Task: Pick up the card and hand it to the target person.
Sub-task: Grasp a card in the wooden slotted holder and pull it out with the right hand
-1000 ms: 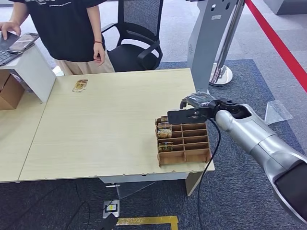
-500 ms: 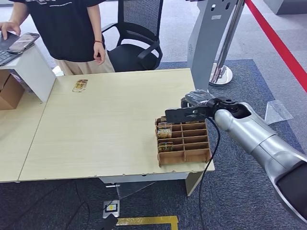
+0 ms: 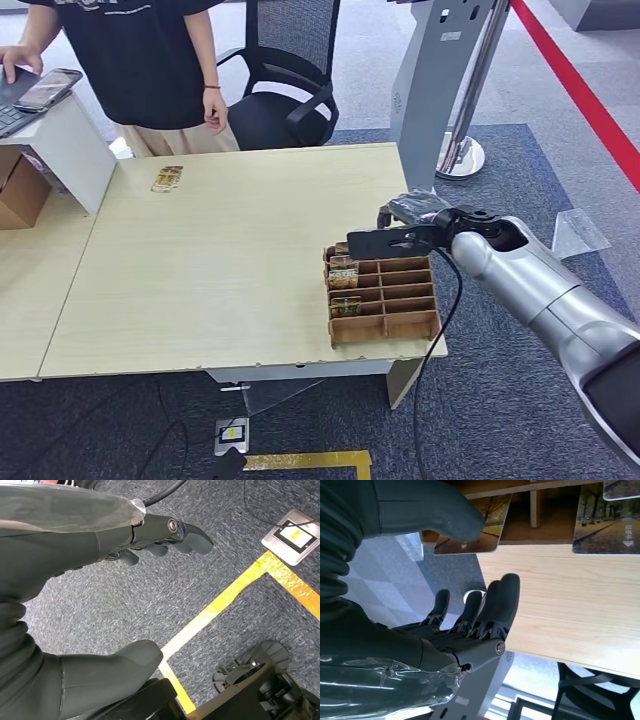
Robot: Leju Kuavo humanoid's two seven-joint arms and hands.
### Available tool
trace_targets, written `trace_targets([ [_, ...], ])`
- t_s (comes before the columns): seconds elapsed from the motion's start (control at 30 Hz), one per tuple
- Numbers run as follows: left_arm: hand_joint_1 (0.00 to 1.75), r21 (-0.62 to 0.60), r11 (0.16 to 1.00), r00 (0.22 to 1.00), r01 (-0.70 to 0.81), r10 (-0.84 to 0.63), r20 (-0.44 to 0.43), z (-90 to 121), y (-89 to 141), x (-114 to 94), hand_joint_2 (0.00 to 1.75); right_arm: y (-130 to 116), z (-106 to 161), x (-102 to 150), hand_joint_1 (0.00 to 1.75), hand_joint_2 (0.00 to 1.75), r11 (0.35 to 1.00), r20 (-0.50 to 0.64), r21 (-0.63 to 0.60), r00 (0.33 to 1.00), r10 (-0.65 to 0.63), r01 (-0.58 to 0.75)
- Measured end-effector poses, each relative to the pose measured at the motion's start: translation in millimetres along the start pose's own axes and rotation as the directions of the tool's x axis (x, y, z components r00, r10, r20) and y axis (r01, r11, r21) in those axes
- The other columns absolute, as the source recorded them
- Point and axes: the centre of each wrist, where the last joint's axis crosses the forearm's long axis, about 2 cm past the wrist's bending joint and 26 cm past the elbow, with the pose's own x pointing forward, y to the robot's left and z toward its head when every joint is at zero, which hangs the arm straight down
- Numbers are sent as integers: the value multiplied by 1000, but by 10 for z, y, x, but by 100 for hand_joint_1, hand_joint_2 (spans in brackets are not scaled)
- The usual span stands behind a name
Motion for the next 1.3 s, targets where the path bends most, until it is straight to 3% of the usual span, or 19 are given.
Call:
trace_targets([
  [0.27, 0, -2, 1000, 1000, 5, -5, 2, -1, 1, 4, 175, 57, 31, -50, 109, 175, 1000, -12, 10, 1000, -3, 3],
  [0.8, 0, -7, 1000, 1000, 17, -17, 10, -6, 12, 29, 175, 159, 67, -133, 106, 175, 1000, -20, 10, 1000, -6, 7],
  [0.83, 0, -7, 1000, 1000, 17, -17, 10, -6, 12, 30, 175, 162, 68, -134, 110, 175, 1000, -20, 10, 1000, -6, 7],
  [0.97, 0, -9, 1000, 1000, 17, -17, 10, -7, 13, 31, 175, 166, 71, -139, 158, 175, 1000, -19, 9, 1000, -3, 4],
  [1.03, 0, -9, 1000, 1000, 17, -17, 10, -7, 13, 31, 175, 166, 72, -141, 170, 175, 1000, -19, 9, 1000, -2, 2],
  [1.3, 0, -9, 1000, 1000, 15, -15, 10, -7, 13, 31, 175, 168, 71, -142, 175, 175, 1000, -12, 4, 1000, 1, -1],
])
